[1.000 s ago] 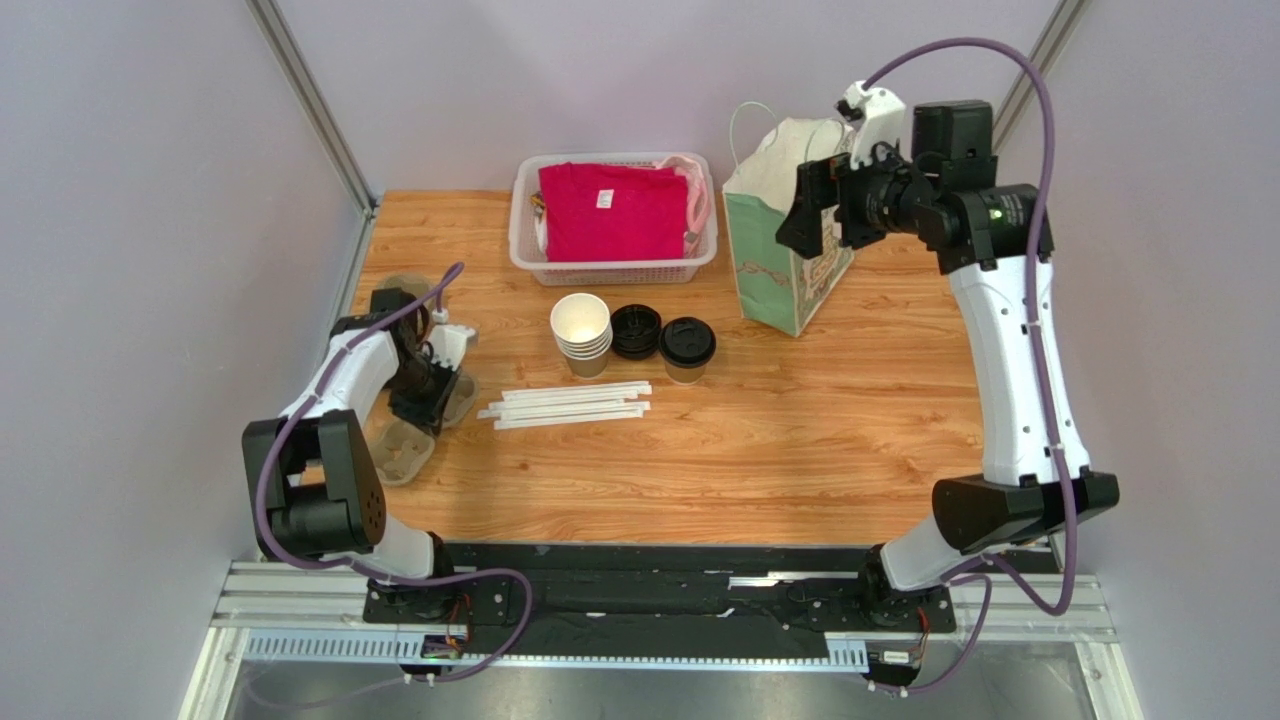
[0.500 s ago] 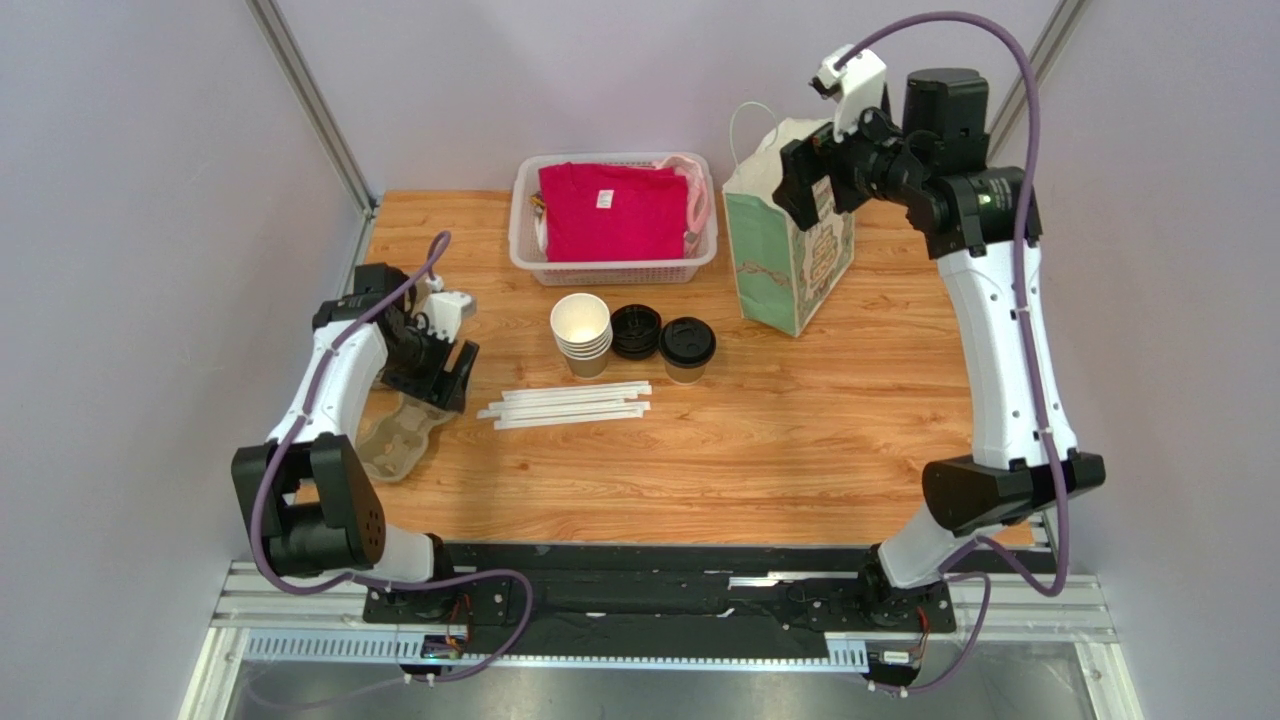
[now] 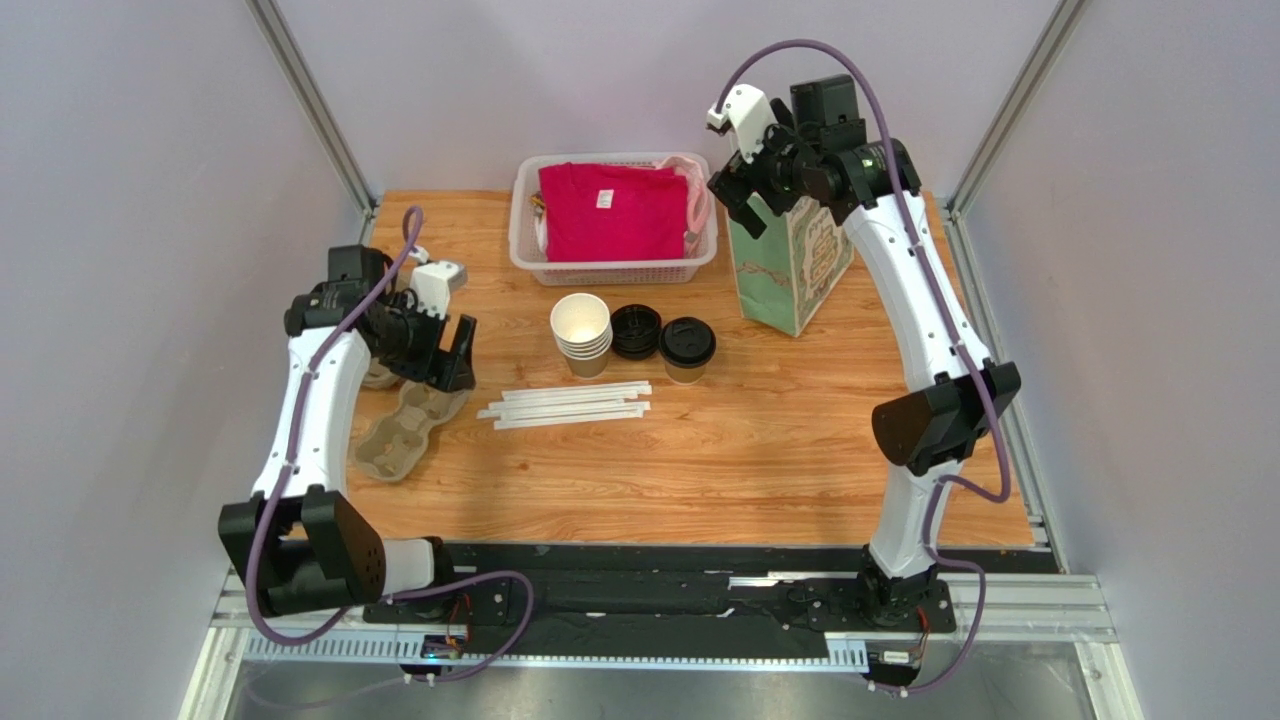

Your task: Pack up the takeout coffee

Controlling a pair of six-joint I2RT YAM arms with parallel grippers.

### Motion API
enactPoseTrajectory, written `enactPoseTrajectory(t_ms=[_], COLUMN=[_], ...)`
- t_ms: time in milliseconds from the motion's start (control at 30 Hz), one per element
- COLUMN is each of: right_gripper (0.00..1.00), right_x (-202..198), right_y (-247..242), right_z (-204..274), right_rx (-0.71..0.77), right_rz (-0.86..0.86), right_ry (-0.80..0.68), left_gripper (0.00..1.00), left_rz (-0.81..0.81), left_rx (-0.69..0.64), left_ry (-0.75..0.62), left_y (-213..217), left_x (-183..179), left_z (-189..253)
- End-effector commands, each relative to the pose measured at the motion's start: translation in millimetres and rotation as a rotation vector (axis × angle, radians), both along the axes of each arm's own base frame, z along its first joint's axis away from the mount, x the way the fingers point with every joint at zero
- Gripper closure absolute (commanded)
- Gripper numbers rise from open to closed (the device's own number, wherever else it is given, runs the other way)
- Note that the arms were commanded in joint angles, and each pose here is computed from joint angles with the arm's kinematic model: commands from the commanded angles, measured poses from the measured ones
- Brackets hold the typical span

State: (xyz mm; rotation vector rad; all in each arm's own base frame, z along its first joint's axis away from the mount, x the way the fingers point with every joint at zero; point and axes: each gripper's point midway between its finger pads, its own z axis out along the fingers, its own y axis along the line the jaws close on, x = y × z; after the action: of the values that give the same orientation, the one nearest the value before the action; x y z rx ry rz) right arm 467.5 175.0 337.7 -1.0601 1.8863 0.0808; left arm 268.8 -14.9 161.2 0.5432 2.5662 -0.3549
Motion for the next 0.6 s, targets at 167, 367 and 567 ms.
enactPoseTrajectory(t_ms=[167,367,567], right_gripper=[0.15,0.27,0.62], right_x=[12.9,15.2,4.8], right_y=[-18.7,-26.0,-34.5], right_z=[-26.2,-49.5,-54.1], right_rx=[-0.167,-0.228,-0.249], right_rz=[0.017,0.02,0.022], right_ry=[-0.006,0.032,0.074], left_gripper=[0.11,0.05,0.03], left_rz=[-0.026,-0.037,-0.084], left_rx=[-0.146,-0.171,-0.208], left_ry=[-0.245,-0.346,-0.4], left_y=[-29.7,-35.3,-44.9], left_x=[6.2,9.2,2.9], left_z=[101.0,144.5,172.7])
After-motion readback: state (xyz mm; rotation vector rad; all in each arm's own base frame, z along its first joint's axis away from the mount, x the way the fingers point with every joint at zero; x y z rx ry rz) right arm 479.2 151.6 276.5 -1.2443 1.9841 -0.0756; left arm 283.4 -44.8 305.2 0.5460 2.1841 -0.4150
